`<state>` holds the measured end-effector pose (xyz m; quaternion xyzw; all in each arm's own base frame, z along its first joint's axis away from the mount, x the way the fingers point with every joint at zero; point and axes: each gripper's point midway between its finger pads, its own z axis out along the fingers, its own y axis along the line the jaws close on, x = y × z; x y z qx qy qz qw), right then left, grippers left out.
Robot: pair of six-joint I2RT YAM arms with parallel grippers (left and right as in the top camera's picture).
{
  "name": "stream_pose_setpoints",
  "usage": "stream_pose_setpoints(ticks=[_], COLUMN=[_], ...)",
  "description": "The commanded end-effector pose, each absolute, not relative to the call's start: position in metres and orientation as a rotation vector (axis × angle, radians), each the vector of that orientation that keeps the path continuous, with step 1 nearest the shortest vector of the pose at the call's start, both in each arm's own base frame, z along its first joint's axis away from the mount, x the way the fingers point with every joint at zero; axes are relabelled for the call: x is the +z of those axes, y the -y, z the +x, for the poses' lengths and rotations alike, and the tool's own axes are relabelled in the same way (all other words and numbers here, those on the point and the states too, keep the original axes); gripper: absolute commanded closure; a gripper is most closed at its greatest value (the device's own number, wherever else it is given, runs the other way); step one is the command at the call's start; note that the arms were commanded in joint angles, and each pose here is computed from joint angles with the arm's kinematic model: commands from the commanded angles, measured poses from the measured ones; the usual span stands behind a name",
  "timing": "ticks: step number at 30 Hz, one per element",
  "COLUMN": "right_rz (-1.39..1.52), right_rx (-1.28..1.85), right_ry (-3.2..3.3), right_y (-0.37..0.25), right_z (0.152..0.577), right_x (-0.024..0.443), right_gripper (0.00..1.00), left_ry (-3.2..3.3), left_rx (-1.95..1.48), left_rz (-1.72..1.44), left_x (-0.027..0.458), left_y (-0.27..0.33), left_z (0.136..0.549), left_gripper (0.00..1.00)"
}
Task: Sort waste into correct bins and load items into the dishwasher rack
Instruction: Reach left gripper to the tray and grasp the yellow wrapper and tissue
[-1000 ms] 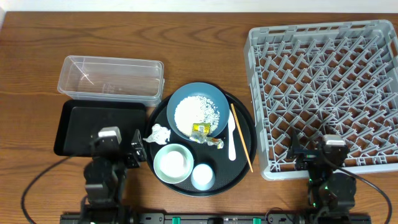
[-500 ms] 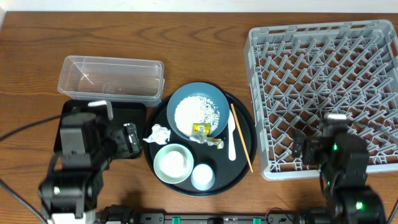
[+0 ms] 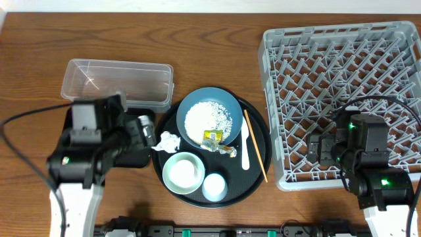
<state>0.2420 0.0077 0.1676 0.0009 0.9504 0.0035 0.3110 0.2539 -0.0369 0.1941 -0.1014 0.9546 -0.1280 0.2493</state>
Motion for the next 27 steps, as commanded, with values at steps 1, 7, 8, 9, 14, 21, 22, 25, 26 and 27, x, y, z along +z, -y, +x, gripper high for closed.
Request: stream_pose_setpoints(ticks=[1,7,8,9,14,21,22,25,26,27], right_rz=[0.01,0.01,0.01,0.01,0.01,0.01,0.01,0.01,0.01,0.01], right_rx=[0.031,0.031,0.031,0.031,0.03,0.03,0.03,0.03,0.03,0.03], right_ry=[-2.489,-2.492,-2.492,-2.493,-2.503,-2.513,-2.513,-2.513,-2.513,-2.513], right_y=[-0.011,-0.011,-0.011,-0.011,-0.01,-0.01,-0.01,-0.01,-0.01,-0.01], right_z=[0.244,0.243,0.243,0.243,0.241,0.239,0.239,0.239,0.239,0.239], right_x=[0.177,0.177,0.176,0.176,0.175,0.173,0.173,0.173,0.173,0.173], right_gripper=[0.01,0.01,0.01,0.01,0.01,0.01,0.01,0.01,0.01,0.01], left_ry=[-2.656,-2.801,-2.822,-2.844,-2.979,-3.097,-3.105,-3.113,-3.113,-3.114], left_rx=[-0.547,-0.668,-0.675,-0.68,-0.67,-0.639,-0.643,-0.685,-0.69,-0.691], left_rz=[-0.256,-0.219,-0.226,-0.238,-0.331,-0.483,-0.488,-0.441,-0.43,-0.422], left_x=[0.189,0.158,0.153,0.148,0.119,0.085,0.081,0.075,0.074,0.073], left_y=[0.074,0.126,0.133,0.139,0.165,0.192,0.197,0.211,0.213,0.215], left_z=[0.261,0.263,0.263,0.263,0.253,0.244,0.244,0.245,0.245,0.245], left_gripper=[0.11,0.11,0.11,0.11,0.11,0.12,0.12,0.13,0.14,0.18])
